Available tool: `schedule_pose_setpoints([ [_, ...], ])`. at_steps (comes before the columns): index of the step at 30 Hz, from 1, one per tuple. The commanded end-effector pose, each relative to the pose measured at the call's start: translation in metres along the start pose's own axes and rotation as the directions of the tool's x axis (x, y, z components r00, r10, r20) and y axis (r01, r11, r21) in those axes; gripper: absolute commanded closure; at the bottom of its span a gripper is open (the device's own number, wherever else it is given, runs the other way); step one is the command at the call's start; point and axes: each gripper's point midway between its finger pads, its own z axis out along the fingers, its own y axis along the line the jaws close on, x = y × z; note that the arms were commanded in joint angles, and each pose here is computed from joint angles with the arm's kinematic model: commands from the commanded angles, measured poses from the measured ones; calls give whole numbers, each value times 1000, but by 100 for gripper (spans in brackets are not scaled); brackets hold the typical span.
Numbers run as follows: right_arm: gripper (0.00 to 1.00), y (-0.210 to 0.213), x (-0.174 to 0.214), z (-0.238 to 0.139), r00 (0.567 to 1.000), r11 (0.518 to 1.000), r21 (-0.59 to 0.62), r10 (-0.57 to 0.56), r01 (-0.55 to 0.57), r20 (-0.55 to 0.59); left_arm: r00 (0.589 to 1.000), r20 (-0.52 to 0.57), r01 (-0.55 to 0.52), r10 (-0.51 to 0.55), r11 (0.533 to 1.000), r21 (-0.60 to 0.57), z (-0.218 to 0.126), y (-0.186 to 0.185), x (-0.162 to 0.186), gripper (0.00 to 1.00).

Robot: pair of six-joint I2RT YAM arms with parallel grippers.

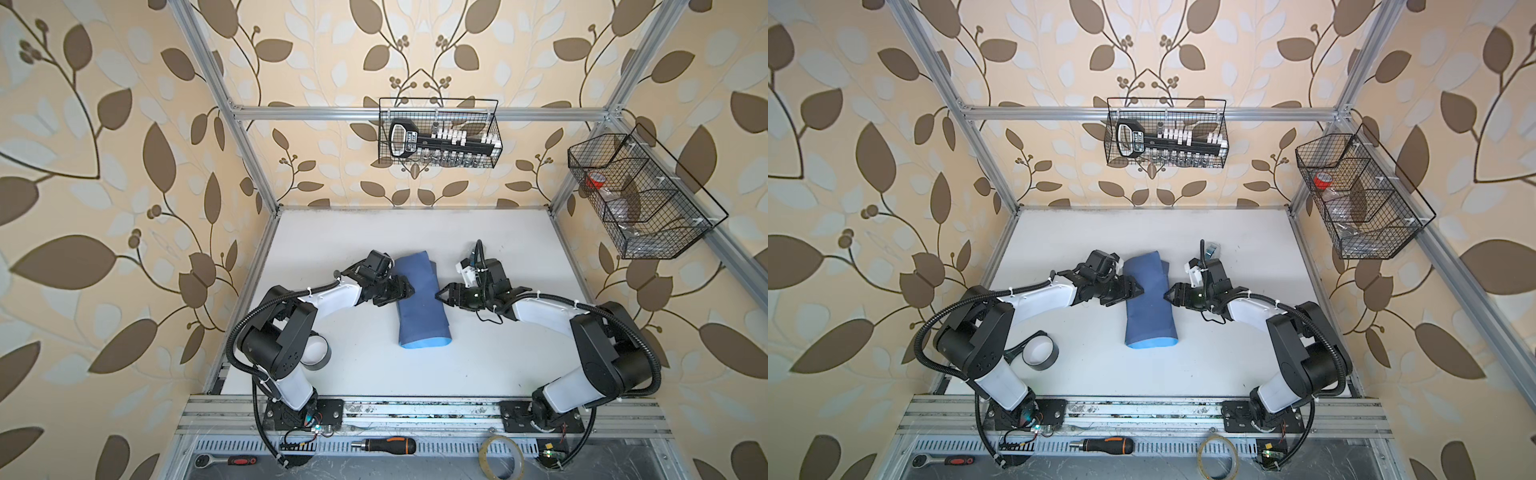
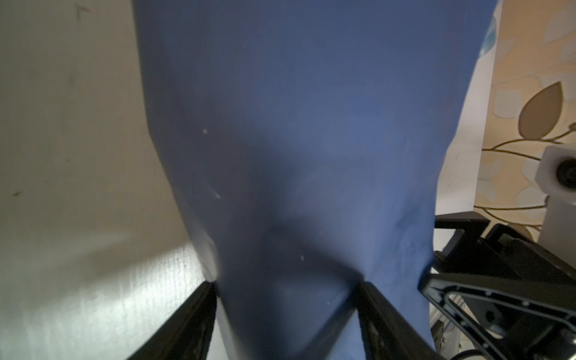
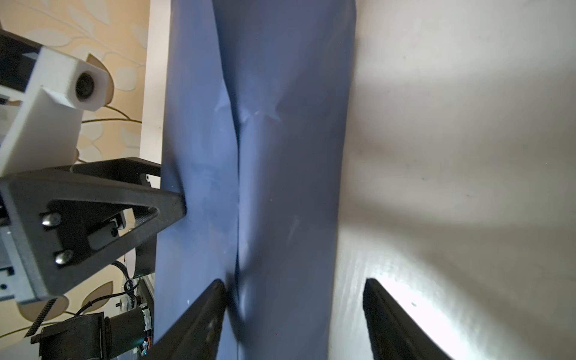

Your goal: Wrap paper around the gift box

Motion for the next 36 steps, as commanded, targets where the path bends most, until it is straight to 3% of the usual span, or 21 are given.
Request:
schedule_pose_setpoints([
  [1, 26, 3, -11, -11, 1000, 999, 37, -15, 15, 8, 993, -120, -7, -8, 992, -123, 13, 37, 34, 28],
  [8, 25, 10, -20, 11, 999, 999, 29, -25, 26, -24, 993, -122, -9, -7, 992, -128, 13, 38, 33, 28],
  [23, 43, 21, 16, 32, 994, 998, 21, -51, 53, -101, 992, -124, -28, 13, 992, -122, 8, 33, 27, 27],
  [36, 47, 33, 36, 40, 997, 1000, 7, 4, -3, -75, 990, -140, -23, 14, 998, -60, -8, 31, 19, 25],
])
